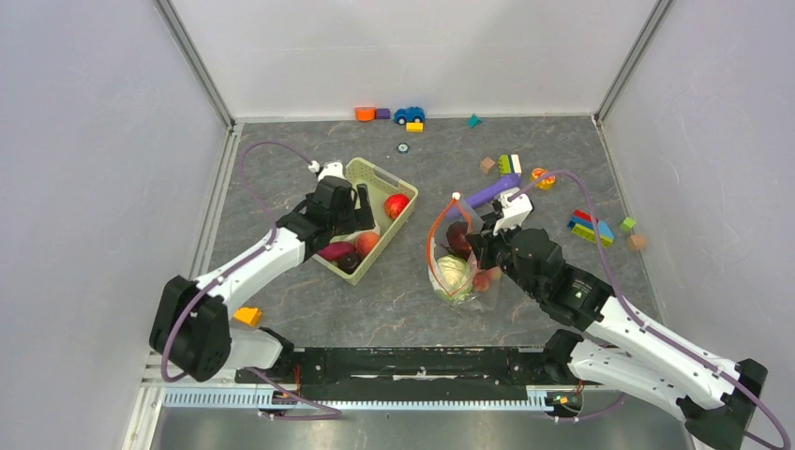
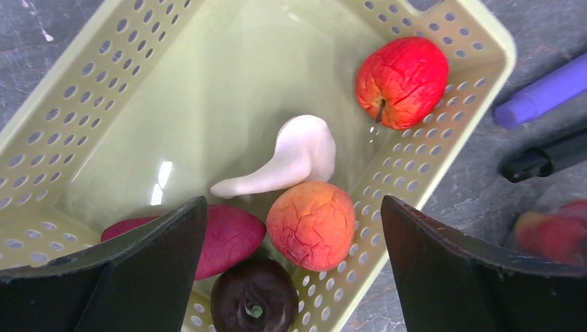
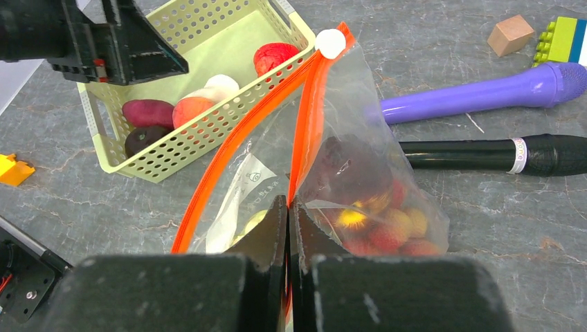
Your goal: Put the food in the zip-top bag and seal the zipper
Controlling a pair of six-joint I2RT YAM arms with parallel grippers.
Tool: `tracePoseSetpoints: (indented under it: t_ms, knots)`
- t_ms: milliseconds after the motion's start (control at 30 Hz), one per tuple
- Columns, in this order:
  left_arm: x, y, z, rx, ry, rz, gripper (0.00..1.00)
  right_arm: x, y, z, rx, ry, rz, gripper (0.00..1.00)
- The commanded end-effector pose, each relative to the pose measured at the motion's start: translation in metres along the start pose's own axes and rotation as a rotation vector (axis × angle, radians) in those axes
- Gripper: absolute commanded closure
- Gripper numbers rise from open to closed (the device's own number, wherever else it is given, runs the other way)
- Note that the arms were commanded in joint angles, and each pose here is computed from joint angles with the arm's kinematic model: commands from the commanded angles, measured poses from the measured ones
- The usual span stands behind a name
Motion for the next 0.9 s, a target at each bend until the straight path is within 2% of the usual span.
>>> tracePoseSetpoints:
  t_ms: [0, 200, 367, 467, 867]
  knots:
    - [0.012, -0.018, -0.009, -0.035, 0.010, -0.025, 0.00, 0.000, -0.010, 0.000, 0.000, 0.003, -0.045, 1.00]
    - [0.035, -0.010, -0.014, 0.005, 0.000, 0.053, 0.00, -0.001, -0.007, 0.000, 0.001, -0.001, -0.039, 1.00]
    - [0.045, -0.004, -0.026, 0.031, 0.084, 0.115, 0.00, -0.001, -0.005, 0.000, 0.011, -0.009, -0.032, 1.00]
    - [0.050, 0.002, -0.025, 0.043, 0.079, 0.137, 0.01, -0.001, -0.005, -0.003, 0.011, 0.008, -0.041, 1.00]
    - [0.068, 0.023, -0.027, 0.070, 0.082, 0.243, 0.18, -0.001, -0.001, -0.007, 0.012, 0.028, -0.033, 1.00]
Point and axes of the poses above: each gripper's point midway between its finger pads, its own x axis out along the fingers, its own z axis along the line the jaws close on, y = z × x, the point moved 7 cm from there along -x, back along the fingers, and after that the axes turned 11 degrees about x, right-handed, at the moved point
